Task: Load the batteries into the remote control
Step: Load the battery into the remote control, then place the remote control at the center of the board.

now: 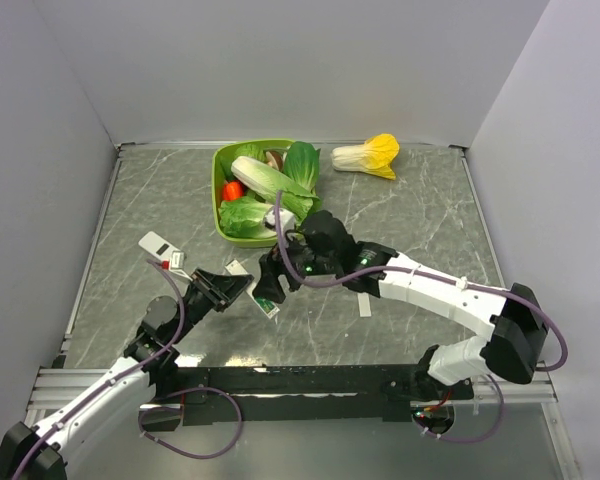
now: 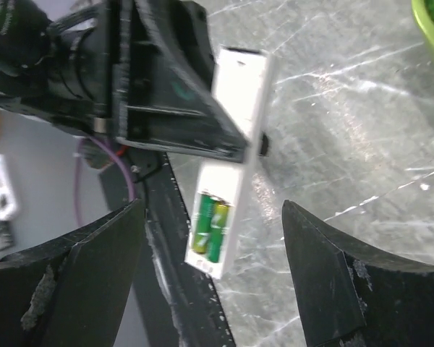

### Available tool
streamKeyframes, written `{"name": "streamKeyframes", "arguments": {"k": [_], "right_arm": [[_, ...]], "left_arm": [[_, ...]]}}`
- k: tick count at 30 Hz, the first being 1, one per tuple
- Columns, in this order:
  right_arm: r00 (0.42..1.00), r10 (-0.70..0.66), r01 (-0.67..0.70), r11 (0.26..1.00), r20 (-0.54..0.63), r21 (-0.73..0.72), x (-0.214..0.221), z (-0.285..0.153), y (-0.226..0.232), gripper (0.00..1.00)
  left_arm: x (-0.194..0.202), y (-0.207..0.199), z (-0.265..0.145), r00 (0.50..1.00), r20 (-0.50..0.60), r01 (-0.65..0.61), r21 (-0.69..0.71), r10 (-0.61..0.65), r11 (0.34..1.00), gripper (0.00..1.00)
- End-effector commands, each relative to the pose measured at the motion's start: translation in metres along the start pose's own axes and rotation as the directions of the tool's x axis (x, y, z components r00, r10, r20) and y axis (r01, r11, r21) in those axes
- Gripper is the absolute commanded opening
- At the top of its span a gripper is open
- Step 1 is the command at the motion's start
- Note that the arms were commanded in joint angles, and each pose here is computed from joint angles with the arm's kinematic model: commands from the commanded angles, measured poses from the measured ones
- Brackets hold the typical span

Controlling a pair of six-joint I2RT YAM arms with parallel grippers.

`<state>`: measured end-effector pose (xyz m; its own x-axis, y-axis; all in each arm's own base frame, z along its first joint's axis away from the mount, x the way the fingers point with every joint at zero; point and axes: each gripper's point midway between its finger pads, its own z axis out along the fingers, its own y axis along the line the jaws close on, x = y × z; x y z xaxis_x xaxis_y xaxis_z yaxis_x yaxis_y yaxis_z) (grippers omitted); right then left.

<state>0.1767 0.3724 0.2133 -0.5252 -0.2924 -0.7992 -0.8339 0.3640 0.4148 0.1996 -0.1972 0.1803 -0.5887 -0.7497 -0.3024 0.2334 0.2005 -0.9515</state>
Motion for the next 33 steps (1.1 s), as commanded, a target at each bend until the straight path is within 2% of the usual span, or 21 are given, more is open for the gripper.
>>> {"name": "streamKeyframes", "arguments": {"k": [1,2,6,14,17,20,23,25,26,27,28,29,31,32,33], "right_arm": [[0.99,-0.138,0.141,0.979,-0.034,0.144,-0.005,0.0,-0.002,0.83],[0.988,-0.146,0.155,0.966,-0.057,0.207,-0.003,0.004,-0.011,0.84],[0.978,-0.164,0.196,0.934,-0.127,0.299,0.006,0.014,-0.022,0.83],[0.961,-0.164,0.231,0.919,-0.222,0.321,0.027,0.04,-0.021,0.82],[0.957,-0.166,0.237,0.919,-0.237,0.316,0.033,0.047,-0.019,0.78],[0.95,-0.17,0.251,0.913,-0.261,0.323,0.037,0.05,-0.021,0.7],[0.945,-0.176,0.263,0.911,-0.276,0.319,0.039,0.051,-0.023,0.56],[0.941,-0.185,0.274,0.908,-0.284,0.318,0.041,0.049,-0.023,0.4],[0.939,-0.189,0.279,0.907,-0.288,0.315,0.042,0.048,-0.023,0.33],[0.936,-0.195,0.288,0.904,-0.293,0.316,0.044,0.046,-0.025,0.21],[0.936,-0.202,0.293,0.9,-0.287,0.321,0.041,0.043,-0.026,0.17],[0.933,-0.207,0.302,0.896,-0.296,0.326,0.043,0.04,-0.027,0.13],[0.923,-0.228,0.33,0.883,-0.309,0.335,0.045,0.031,-0.032,0.07],[0.92,-0.234,0.339,0.877,-0.313,0.34,0.045,0.028,-0.036,0.05],[0.905,-0.255,0.37,0.866,-0.34,0.337,0.053,0.023,-0.046,0.04]], "left_arm": [[0.012,0.053,-0.009,1.0,-0.005,0.022,-0.139,-0.023,0.99,0.01],[0.012,0.055,-0.009,1.0,-0.003,0.029,-0.148,-0.029,0.989,0.01],[0.011,0.056,-0.009,0.999,0.003,0.045,-0.161,-0.045,0.986,0.01],[0.008,0.058,-0.01,0.998,0.022,0.057,-0.182,-0.054,0.982,0.01],[0.008,0.06,-0.011,0.998,0.027,0.063,-0.189,-0.059,0.98,0.01],[0.008,0.061,-0.011,0.998,0.024,0.063,-0.19,-0.06,0.98,0.01],[0.009,0.06,-0.011,0.998,0.02,0.06,-0.189,-0.057,0.98,0.01],[0.008,0.06,-0.011,0.998,0.021,0.059,-0.191,-0.056,0.98,0.02],[0.009,0.06,-0.011,0.998,0.016,0.059,-0.193,-0.057,0.979,0.06],[0.01,0.061,-0.012,0.998,0.014,0.058,-0.2,-0.056,0.978,0.1],[0.009,0.06,-0.012,0.998,0.014,0.056,-0.197,-0.054,0.979,0.17],[0.009,0.061,-0.012,0.999,0.016,0.054,-0.207,-0.052,0.977,0.36],[0.005,0.055,-0.011,0.999,0.024,0.036,-0.203,-0.032,0.978,0.57],[0.004,0.062,-0.013,0.999,0.028,0.03,-0.248,-0.023,0.968,0.77],[0.003,0.069,-0.015,1.0,0.026,0.005,-0.278,0.003,0.961,0.85]]}}
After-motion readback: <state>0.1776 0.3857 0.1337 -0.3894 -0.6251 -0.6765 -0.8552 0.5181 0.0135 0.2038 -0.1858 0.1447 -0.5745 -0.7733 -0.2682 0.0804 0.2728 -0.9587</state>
